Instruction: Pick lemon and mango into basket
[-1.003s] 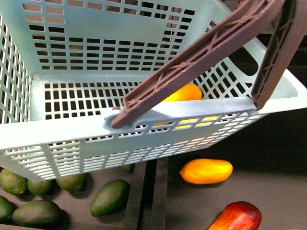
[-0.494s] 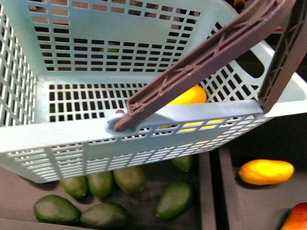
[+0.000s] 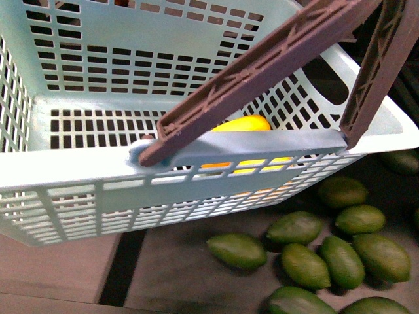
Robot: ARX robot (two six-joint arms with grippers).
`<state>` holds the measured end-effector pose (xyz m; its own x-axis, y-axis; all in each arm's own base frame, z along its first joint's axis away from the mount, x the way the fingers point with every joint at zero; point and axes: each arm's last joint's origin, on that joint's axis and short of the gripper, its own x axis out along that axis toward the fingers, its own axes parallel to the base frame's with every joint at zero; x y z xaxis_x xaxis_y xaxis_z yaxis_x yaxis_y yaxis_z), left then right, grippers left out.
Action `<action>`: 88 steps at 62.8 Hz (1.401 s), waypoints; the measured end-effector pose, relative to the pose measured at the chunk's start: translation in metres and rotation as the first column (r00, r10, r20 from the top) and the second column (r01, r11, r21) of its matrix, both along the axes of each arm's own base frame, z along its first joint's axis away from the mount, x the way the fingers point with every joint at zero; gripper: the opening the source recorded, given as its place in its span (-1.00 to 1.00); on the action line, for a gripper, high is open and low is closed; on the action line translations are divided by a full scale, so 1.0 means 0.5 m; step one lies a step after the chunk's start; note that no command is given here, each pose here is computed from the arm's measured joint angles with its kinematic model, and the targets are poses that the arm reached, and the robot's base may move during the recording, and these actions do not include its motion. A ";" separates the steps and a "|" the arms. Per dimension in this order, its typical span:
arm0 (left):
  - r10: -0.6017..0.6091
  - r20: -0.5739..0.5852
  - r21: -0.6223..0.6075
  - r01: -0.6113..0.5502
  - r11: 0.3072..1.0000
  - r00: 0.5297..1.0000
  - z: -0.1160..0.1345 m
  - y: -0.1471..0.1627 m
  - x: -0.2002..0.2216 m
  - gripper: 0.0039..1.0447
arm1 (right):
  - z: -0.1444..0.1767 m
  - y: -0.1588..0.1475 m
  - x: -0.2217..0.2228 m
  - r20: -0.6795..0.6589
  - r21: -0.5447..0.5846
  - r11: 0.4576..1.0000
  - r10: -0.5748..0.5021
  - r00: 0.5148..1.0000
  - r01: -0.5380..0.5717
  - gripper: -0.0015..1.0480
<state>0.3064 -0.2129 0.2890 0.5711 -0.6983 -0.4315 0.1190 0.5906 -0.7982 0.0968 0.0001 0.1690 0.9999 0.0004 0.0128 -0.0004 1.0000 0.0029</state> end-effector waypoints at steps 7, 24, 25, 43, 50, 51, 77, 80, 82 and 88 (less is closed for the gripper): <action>0.005 0.004 0.005 -0.005 1.000 1.000 0.000 0.000 0.001 -0.78 | 0.000 0.000 0.000 0.000 0.000 1.000 0.000 1.000 0.000 0.83; -0.003 0.002 0.002 0.003 1.000 1.000 0.000 -0.001 0.000 -0.78 | 0.000 0.000 0.000 0.001 0.000 1.000 0.000 1.000 0.000 0.83; -0.003 0.004 0.003 0.003 1.000 1.000 0.000 0.000 0.000 -0.78 | 0.000 0.000 0.000 -0.001 0.000 1.000 0.002 1.000 -0.002 0.83; 0.032 0.029 0.025 -0.033 0.999 0.999 0.002 0.012 0.007 -0.79 | 0.000 0.000 0.000 -0.001 0.000 1.000 0.004 1.000 -0.004 0.83; 0.250 0.162 0.041 -0.259 0.965 0.955 0.000 0.011 0.020 -0.79 | 0.000 0.000 0.000 -0.001 0.000 1.000 0.002 1.000 -0.002 0.83; 0.276 0.171 0.046 -0.288 0.957 0.946 -0.002 0.013 0.023 -0.79 | 0.000 0.000 0.000 -0.001 0.000 1.000 0.004 1.000 -0.004 0.83; 0.627 0.003 -0.043 -0.626 0.778 0.779 -0.172 0.089 0.264 -0.81 | 0.000 0.000 0.000 -0.001 0.000 1.000 -0.001 1.000 0.001 0.83; 0.642 -0.041 -0.074 -0.643 0.762 0.766 -0.188 0.078 0.285 -0.81 | 0.000 0.000 0.000 -0.001 0.000 1.000 -0.001 1.000 0.001 0.83; 0.648 -0.076 -0.098 -0.652 0.752 0.758 -0.200 0.069 0.299 -0.81 | 0.000 0.000 0.000 -0.001 0.000 1.000 -0.001 1.000 0.001 0.83; 0.653 -0.160 -0.154 -0.672 0.724 0.740 -0.228 0.049 0.325 -0.81 | 0.000 0.000 0.000 -0.001 0.000 1.000 -0.001 1.000 0.001 0.83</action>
<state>0.4690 -0.1885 0.1750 0.8854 -0.2285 -0.4048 -0.3213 0.3284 -0.8882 0.0969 0.0000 0.1688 0.9999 -0.0004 0.0116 0.0003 1.0000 0.0029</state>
